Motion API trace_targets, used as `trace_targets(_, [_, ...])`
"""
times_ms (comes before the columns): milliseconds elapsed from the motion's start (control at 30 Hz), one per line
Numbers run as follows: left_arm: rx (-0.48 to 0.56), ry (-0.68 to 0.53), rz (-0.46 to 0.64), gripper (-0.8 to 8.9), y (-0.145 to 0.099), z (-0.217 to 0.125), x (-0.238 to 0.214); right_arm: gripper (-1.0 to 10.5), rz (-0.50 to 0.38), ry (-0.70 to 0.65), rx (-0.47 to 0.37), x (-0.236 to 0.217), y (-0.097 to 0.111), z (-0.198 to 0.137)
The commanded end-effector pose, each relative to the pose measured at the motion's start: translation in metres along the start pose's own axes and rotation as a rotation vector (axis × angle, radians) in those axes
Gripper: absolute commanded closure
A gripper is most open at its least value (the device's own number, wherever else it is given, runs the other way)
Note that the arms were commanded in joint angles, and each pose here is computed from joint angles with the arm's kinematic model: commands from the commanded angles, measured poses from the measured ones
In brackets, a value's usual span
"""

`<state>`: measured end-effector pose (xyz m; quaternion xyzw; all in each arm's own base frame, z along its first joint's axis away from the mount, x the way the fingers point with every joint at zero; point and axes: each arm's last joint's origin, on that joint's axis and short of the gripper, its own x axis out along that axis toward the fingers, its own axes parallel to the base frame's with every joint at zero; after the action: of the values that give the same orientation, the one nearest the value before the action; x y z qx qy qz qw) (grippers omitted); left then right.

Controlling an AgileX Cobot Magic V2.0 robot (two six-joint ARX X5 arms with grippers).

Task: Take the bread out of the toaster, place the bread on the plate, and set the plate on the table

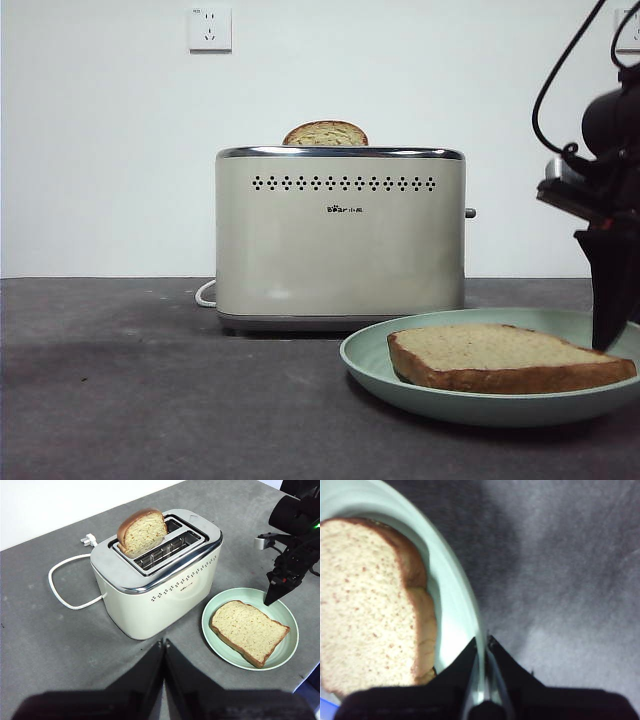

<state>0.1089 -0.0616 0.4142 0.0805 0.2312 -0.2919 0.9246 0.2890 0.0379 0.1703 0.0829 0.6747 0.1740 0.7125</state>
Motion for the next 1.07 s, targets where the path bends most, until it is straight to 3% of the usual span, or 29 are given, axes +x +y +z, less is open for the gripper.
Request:
trace_targets(33, [0.007,-0.003,-0.002,8.22,0.000,0.000,0.000,9.6,-0.030,0.029,0.010,0.011,-0.006,-0.001])
trace_targets(333, [0.007,-0.003,-0.002,8.22,0.000,0.000,0.000,9.6,-0.029,0.004,0.001,0.013,-0.007,0.002])
trace_targets(700, [0.007,-0.003,-0.004,8.22,0.000,0.000,0.000,6.7,-0.029,-0.010,0.023,0.022,-0.010,-0.003])
trace_targets(1067, [0.007,-0.001,-0.008,8.22,0.000,0.000,0.000,6.6,-0.031,-0.191,-0.056,-0.042,0.015,-0.024])
